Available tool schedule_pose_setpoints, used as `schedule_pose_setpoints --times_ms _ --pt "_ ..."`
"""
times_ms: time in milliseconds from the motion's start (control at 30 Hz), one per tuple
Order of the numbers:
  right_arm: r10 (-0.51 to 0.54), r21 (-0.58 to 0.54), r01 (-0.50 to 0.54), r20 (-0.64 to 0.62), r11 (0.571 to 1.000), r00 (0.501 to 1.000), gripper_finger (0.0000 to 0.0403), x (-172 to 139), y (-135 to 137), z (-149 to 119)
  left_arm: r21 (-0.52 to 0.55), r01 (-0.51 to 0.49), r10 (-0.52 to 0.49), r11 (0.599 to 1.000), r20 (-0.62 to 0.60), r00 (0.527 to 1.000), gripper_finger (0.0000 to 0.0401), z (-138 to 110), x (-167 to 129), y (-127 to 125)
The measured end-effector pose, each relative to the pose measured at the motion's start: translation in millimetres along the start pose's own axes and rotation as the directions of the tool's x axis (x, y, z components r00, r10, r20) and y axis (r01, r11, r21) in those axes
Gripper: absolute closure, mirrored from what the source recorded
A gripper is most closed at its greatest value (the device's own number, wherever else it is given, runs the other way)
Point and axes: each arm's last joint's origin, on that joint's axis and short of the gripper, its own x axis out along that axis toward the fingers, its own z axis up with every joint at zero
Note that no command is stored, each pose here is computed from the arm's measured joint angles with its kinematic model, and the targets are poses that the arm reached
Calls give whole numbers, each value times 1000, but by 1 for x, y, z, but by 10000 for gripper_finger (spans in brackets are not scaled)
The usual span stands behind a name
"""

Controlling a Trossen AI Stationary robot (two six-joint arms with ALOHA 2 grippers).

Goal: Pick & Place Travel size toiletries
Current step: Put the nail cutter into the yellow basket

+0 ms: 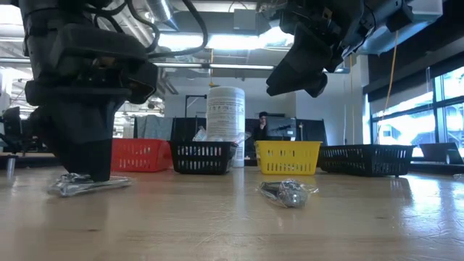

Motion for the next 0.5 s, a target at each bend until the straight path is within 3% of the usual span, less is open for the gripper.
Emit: schedule_pose_setpoints --times_ms 500 --pt "0 -2 0 0 1000 1000 270 0 0 0 111 -33 35 993 -18 999 333 8 2 6"
